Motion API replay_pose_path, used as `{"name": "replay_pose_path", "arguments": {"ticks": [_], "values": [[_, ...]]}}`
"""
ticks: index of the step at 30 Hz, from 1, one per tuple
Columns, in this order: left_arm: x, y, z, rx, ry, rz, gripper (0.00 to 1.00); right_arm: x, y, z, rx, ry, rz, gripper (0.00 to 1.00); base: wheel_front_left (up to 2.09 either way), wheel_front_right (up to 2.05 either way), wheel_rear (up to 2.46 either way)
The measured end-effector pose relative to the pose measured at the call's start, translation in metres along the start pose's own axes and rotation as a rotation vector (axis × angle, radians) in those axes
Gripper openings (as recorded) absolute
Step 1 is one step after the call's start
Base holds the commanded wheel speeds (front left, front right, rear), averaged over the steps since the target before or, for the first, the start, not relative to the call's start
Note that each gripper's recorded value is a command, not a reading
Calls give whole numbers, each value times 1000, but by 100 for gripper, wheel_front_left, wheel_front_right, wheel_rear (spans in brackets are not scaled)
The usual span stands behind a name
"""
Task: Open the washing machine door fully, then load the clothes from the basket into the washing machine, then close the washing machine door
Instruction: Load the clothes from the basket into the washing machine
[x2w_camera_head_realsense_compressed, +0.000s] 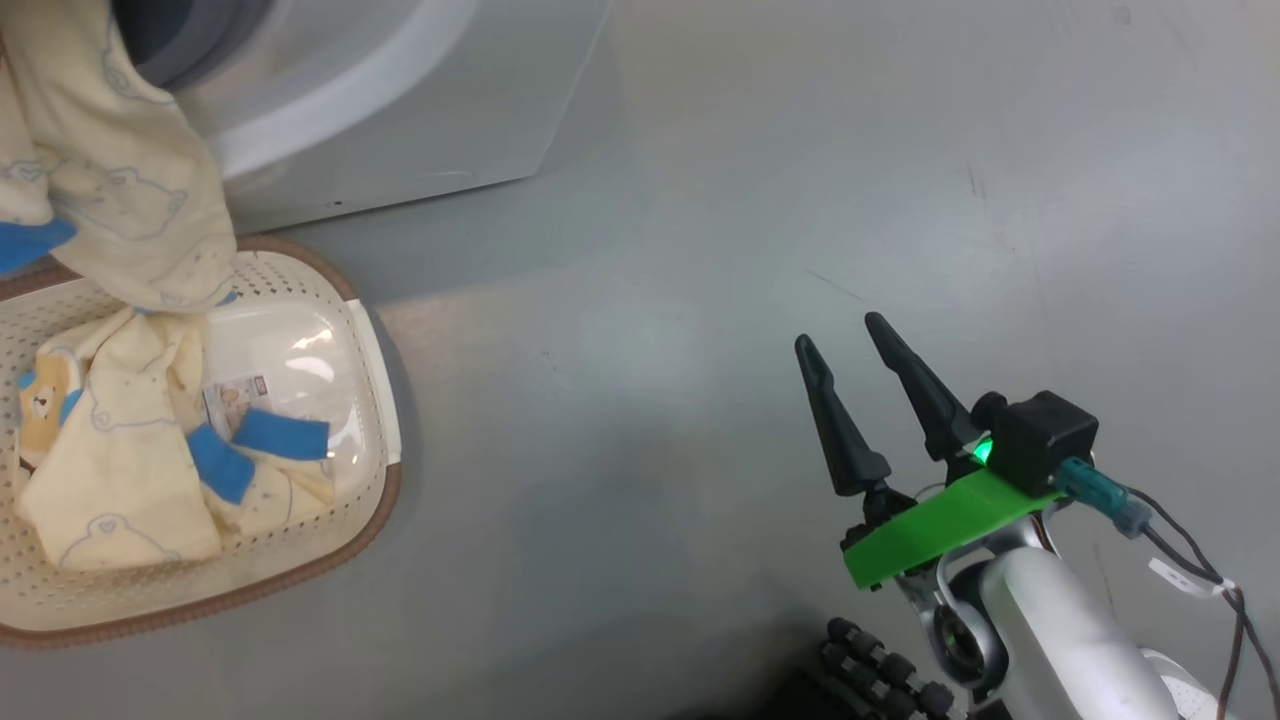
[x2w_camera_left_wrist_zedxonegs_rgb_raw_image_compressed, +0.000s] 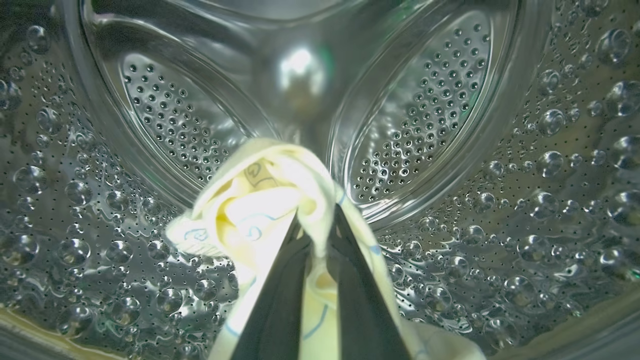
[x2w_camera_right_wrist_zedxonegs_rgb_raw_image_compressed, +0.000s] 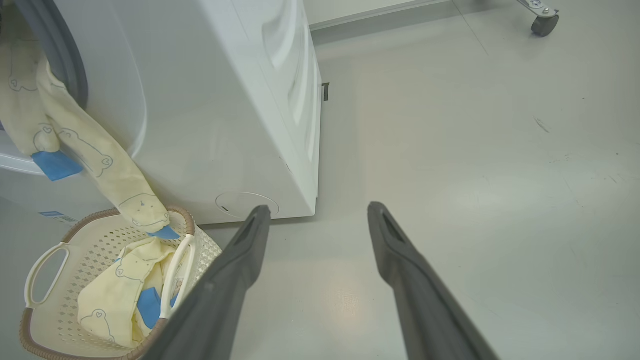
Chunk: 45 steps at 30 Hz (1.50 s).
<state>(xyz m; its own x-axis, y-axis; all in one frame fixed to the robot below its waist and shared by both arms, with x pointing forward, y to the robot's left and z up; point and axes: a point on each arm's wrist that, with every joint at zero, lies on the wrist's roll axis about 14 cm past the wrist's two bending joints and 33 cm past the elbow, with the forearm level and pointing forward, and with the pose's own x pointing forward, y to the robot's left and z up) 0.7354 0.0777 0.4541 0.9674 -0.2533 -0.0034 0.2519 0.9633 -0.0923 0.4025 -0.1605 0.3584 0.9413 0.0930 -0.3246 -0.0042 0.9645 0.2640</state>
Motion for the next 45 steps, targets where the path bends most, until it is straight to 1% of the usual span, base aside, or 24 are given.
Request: {"name": "replay_pose_path", "arguments": {"ticks": [5,8,11,16,17,18,19,20,21,22,24,31,39,45], "values": [[7,1,14,6,-52,8,0,0,-2,-3,0,10,-6,100,0,0,0],[7,3,12,9,-55,11,0,1,-3,-5,0,15,-9,100,0,0,0],[4,6,-2,15,-11,17,0,1,-2,-5,0,14,-7,100,0,0,0],[-5,8,-31,37,110,12,0,1,0,-3,1,9,-1,100,0,0,0],[-5,7,-32,43,118,9,4,0,0,-3,1,8,1,100,0,0,0],[-6,6,-33,47,132,5,16,0,0,-3,1,7,2,100,0,0,0],[-6,6,-34,56,152,3,27,0,1,-2,1,7,3,100,0,0,0],[-6,7,-34,61,168,4,35,0,1,-2,1,6,4,100,0,0,0],[-5,7,-34,63,183,-1,47,0,2,-1,2,4,6,100,0,0,0],[-4,7,-32,68,190,-3,51,0,2,-1,2,3,7,100,0,0,0],[-4,6,-31,68,199,-4,100,0,3,-1,2,2,9,100,0,0,0],[-13,-3,-49,70,343,-25,100,1,6,1,4,-2,19,100,0,0,0],[-18,-6,-41,64,357,-17,100,1,10,6,6,-17,30,100,0,0,0],[-23,-10,-25,44,320,-2,100,2,15,12,7,-36,46,100,0,0,0]]}}
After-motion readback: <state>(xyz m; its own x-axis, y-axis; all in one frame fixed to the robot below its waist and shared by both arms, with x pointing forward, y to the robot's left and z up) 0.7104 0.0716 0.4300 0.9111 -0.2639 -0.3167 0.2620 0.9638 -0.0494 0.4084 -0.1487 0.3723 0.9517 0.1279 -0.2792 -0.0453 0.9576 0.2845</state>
